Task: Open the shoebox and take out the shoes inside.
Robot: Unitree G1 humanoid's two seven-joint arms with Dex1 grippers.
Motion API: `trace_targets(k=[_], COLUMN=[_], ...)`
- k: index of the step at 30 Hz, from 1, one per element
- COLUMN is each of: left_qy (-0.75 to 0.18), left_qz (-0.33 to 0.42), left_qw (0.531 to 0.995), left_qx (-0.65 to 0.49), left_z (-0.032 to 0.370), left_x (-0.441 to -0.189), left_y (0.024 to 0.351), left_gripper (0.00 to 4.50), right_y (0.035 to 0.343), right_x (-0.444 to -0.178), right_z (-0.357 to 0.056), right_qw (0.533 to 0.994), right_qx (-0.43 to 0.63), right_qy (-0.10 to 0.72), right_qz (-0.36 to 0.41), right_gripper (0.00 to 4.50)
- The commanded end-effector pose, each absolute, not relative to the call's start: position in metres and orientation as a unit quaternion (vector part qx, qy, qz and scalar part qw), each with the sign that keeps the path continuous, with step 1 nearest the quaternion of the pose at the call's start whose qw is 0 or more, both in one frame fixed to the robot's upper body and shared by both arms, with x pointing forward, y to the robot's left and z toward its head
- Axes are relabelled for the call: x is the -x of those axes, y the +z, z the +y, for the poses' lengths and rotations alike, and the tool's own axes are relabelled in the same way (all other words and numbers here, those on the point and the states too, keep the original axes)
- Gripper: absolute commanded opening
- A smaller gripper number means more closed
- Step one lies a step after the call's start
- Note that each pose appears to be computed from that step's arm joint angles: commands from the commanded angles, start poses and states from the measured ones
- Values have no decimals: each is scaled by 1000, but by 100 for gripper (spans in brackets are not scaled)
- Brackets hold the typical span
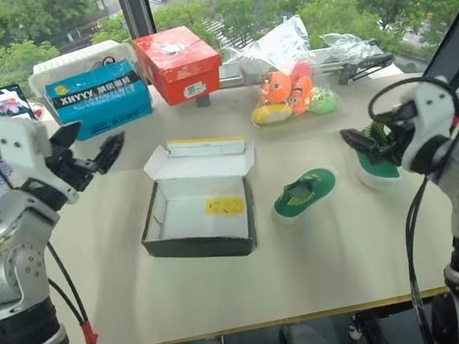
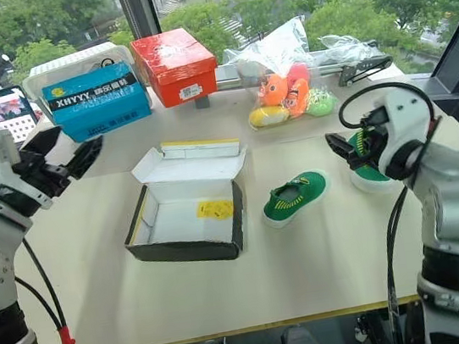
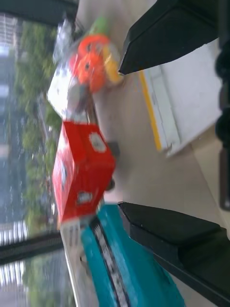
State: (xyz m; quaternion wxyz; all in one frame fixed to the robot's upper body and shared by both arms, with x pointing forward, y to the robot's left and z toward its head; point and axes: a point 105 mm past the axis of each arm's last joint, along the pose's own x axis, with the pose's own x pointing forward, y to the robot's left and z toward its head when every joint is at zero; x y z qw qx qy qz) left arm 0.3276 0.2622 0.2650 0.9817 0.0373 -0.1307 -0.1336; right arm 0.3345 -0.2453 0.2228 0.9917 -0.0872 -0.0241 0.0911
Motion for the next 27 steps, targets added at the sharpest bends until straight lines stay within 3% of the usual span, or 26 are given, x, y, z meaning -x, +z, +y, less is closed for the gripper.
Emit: trace_targets(k=[1, 10, 18, 27], left_qy=[-18, 18, 6, -19], left_qz=[-120, -88, -18, 22], left_qw=[990, 992, 999, 999], left_qx=[-72, -90, -42, -19], left_z=[321, 302, 282, 249], left_x=[-302, -263, -247, -262], left_y=[238, 158, 100, 58], left_gripper=[450, 450, 450, 450], right_y=[202, 123, 99, 88], right_x=[-307, -287, -292, -295], right_z=[-247, -234, -208, -200], right_qw=[994, 996, 997, 998], right_qx=[87, 86, 76, 62], right_qy=[30, 3, 3, -24], right_qz=[-62, 5, -8, -2], right_gripper=[446, 446, 446, 446])
